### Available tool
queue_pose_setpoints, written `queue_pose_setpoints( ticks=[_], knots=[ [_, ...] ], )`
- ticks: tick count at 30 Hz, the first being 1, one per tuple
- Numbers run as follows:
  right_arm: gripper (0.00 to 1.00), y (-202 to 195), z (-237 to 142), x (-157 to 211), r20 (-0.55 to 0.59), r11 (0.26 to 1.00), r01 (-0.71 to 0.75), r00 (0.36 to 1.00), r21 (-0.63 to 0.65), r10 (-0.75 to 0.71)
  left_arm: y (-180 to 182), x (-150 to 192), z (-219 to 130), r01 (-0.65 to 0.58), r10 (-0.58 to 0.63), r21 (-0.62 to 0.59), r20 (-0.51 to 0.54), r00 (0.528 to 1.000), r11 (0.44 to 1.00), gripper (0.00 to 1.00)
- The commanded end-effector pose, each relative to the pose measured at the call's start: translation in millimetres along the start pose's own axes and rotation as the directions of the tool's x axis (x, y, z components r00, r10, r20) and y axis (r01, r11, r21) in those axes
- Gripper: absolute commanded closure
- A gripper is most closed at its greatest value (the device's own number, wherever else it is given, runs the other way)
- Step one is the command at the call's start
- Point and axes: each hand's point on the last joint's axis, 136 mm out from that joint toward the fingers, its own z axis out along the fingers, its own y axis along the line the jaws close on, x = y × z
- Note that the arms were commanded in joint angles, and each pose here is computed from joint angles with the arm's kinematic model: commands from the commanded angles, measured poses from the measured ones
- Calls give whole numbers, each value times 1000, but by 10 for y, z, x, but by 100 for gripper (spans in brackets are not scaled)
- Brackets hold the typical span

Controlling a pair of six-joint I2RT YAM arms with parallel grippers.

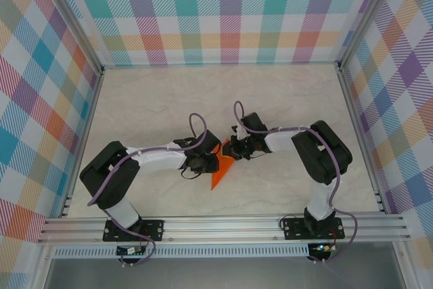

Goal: Fold a paper plane with a square sheet of paper (pick it up from the middle)
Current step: Turn over the paper at the center of the table.

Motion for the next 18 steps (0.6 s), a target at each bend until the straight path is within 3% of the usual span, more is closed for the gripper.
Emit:
queue_pose_setpoints(
  ticks=[1, 7, 10, 13, 15, 18],
  knots=[
    [99, 183, -105, 14, 8, 999, 43, 999, -27, -43, -72, 67, -122, 0, 0, 47, 12, 1000, 999, 71],
    [100, 194, -515, 31, 57, 978, 114, 990, 172, -126, 77, -76, -537, 20, -25, 30, 162, 986, 999, 68],
    [100, 112, -893, 72, 51, 892, 174, 975, 418, -214, 282, -101, -723, 48, -41, -23, 229, 972, 999, 66],
    [100, 2, -1330, 91, 8, 715, 212, 957, 667, -290, 469, -110, -854, 89, -73, -39, 291, 954, 995, 63],
    [100, -73, -1642, 73, -29, 541, 207, 947, 815, -319, 593, -118, -917, 128, -110, -34, 328, 938, 991, 61],
    [100, -126, -1949, 52, -77, 333, 187, 945, 924, -318, 756, -118, -994, 183, -157, -33, 372, 915, 983, 58]
  ],
)
